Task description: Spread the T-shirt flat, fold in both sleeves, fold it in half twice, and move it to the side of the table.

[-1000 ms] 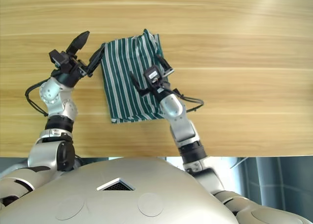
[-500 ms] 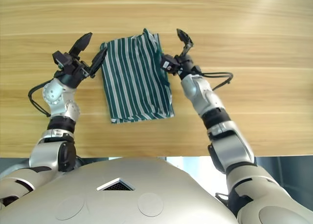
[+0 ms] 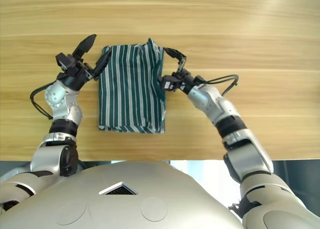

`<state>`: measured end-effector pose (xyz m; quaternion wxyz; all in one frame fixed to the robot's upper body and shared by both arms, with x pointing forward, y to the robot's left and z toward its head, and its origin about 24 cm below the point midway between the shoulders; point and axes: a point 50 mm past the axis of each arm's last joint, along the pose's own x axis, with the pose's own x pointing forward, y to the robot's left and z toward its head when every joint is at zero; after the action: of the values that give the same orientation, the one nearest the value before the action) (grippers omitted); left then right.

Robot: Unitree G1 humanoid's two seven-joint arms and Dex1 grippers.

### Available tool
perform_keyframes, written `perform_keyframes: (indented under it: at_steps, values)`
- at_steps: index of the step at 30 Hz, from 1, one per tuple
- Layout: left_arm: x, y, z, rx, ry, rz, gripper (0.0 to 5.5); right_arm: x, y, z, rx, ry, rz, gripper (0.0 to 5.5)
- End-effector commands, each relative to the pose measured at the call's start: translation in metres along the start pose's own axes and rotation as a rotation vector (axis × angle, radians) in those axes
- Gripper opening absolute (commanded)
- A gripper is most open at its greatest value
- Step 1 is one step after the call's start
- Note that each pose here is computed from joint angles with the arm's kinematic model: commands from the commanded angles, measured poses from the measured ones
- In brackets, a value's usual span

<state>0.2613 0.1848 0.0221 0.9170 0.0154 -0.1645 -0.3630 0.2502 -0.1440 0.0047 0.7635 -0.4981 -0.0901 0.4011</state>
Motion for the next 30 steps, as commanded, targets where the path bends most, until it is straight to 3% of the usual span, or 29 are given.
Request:
perform_keyframes:
  at_steps: [1,11,19,24,27,30]
  values:
    - [0.000,0.000,0.001,0.012,0.010,-0.004,3.01,-0.032,0.012,-0.001,-0.016,0.058,0.190,5.36]
    - [-0.002,-0.002,0.002,0.014,0.021,-0.045,3.01,-0.046,-0.021,-0.006,-0.013,0.131,0.093,5.36]
    - [-0.014,-0.008,0.007,0.052,0.054,-0.146,3.01,-0.074,-0.038,0.029,0.135,-0.065,0.091,5.36]
    - [-0.054,-0.003,0.056,0.207,0.171,-0.485,3.01,-0.115,-0.037,0.044,0.202,-0.171,0.268,5.36]
    - [-0.060,0.007,0.087,0.312,0.229,-0.593,3.01,-0.129,-0.025,0.045,0.219,-0.203,0.387,5.36]
    - [-0.070,0.012,0.098,0.374,0.325,-0.668,3.01,-0.134,-0.015,0.043,0.215,-0.204,0.456,5.36]
